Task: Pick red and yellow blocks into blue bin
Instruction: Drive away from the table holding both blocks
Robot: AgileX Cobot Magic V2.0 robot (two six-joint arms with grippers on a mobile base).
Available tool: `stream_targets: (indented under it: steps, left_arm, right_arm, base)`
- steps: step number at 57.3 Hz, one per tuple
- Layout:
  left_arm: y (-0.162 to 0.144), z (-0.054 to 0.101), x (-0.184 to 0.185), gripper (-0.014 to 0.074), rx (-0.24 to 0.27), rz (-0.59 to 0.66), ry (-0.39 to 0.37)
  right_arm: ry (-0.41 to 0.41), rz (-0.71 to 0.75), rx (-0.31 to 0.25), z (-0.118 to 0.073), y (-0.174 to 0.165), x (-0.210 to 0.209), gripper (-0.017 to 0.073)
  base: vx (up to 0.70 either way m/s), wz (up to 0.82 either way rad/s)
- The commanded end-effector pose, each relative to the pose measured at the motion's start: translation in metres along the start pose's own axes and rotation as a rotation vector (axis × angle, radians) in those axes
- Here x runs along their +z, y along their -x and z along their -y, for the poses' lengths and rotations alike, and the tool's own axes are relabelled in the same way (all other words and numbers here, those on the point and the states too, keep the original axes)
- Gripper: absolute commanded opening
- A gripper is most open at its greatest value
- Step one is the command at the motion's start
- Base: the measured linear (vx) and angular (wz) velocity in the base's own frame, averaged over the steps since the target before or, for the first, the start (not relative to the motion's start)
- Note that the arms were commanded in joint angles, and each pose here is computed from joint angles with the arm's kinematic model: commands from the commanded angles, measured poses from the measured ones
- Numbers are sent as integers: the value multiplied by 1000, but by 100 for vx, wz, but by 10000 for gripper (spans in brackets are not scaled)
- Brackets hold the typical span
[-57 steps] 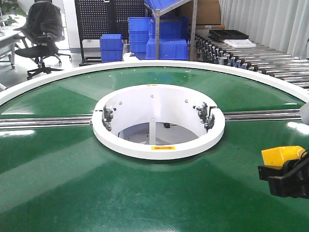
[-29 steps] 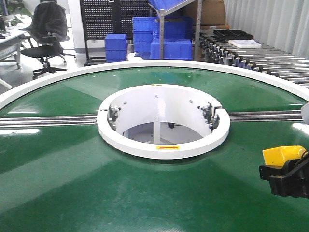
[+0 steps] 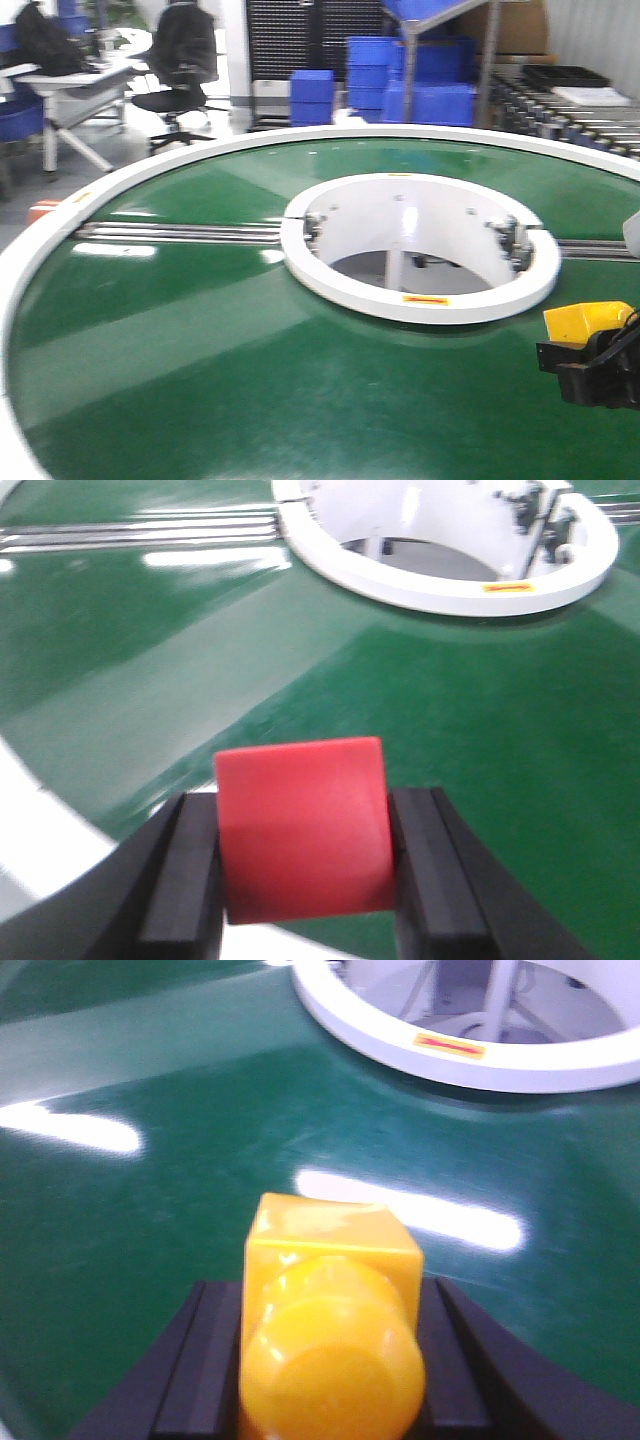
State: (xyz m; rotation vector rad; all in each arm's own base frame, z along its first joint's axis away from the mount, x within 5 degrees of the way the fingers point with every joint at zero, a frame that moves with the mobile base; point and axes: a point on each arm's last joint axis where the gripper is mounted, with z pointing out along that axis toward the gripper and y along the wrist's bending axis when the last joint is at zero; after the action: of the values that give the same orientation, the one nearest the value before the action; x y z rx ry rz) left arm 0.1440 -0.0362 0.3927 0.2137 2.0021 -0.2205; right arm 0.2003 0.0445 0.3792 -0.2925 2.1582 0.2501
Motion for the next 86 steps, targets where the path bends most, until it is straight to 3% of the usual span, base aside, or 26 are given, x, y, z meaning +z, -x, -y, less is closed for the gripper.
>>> stream_targets:
  steps: [1,86]
  left_arm:
    - [15,1,-8,-1,-10,121,-6]
    - [15,1,-8,0,-10,120,-7]
  right_arm:
    - [-12,122,-6,-1,15,-12,-10]
    - [-12,122,-6,-1,15,-12,-10]
  base:
    - [-10,41]
    - [-15,61]
